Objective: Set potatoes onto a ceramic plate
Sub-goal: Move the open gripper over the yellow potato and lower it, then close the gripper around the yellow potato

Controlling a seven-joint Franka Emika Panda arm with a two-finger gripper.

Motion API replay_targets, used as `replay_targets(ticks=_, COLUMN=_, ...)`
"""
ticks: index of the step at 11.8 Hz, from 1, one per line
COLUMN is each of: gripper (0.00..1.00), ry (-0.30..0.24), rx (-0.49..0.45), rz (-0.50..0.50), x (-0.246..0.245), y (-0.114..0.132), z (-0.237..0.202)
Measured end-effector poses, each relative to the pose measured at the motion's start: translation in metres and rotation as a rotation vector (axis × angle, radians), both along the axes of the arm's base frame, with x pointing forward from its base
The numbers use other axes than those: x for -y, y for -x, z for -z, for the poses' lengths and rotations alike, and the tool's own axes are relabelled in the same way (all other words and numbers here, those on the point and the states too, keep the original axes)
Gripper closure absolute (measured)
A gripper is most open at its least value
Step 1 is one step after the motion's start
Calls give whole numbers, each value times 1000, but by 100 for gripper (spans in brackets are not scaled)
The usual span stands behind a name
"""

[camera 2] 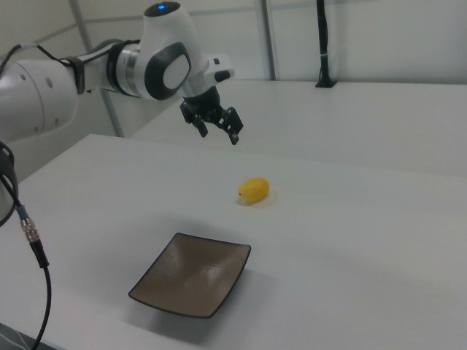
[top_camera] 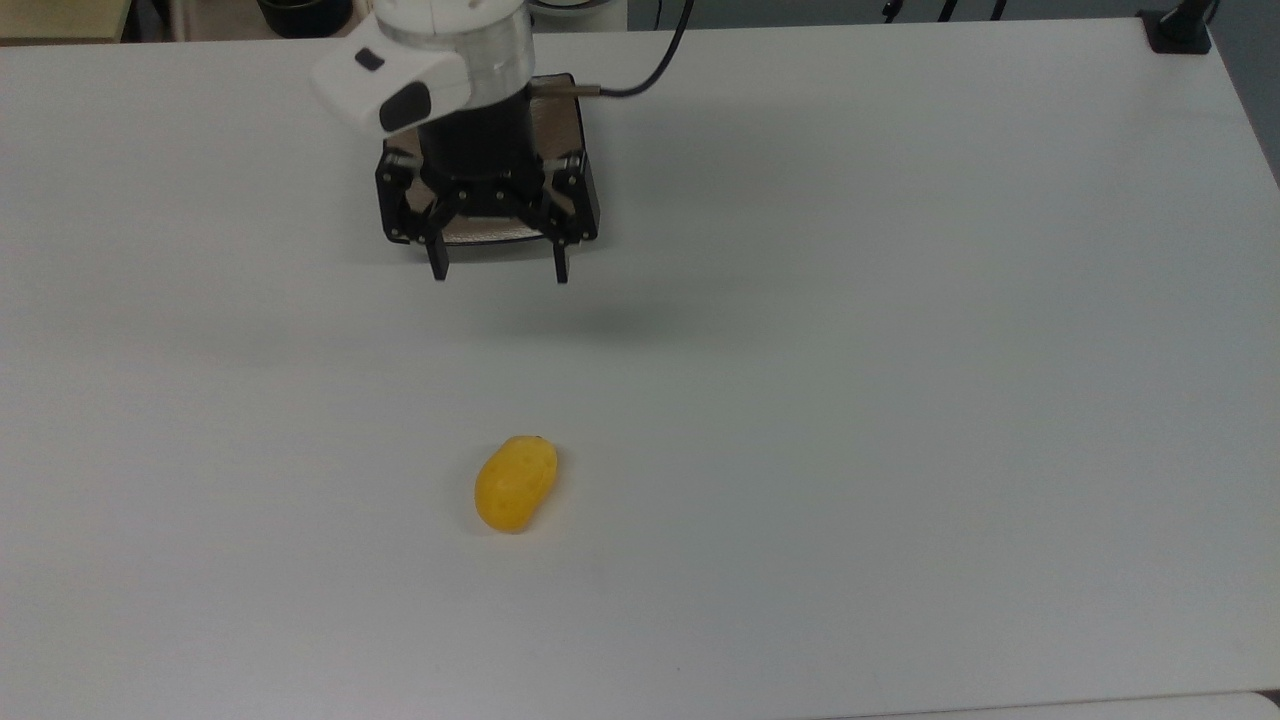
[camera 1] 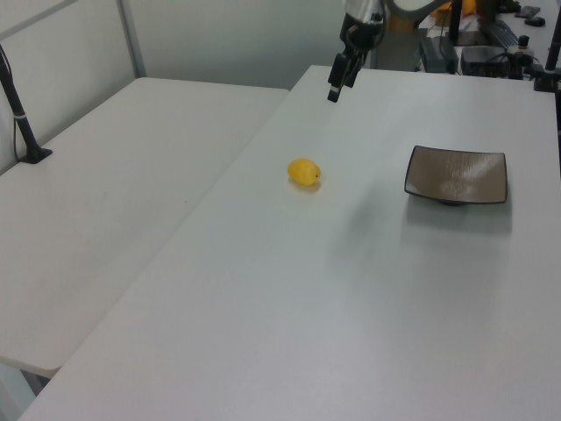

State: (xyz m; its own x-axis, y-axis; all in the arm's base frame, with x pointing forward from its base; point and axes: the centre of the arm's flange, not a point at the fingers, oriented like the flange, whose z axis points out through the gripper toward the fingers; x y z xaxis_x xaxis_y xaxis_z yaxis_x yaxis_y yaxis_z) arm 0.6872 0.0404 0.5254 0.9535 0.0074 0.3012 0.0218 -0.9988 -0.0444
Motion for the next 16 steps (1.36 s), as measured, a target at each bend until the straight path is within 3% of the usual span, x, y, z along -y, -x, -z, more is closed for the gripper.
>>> replay_targets(ticks=9, gripper=0, ry=64, rx=97, rz=52, x=1, y=-54, z=106)
replay_targets(ticks=16, gripper=0, ry=98, rx=71, rz=48, x=3, y=-76, z=172)
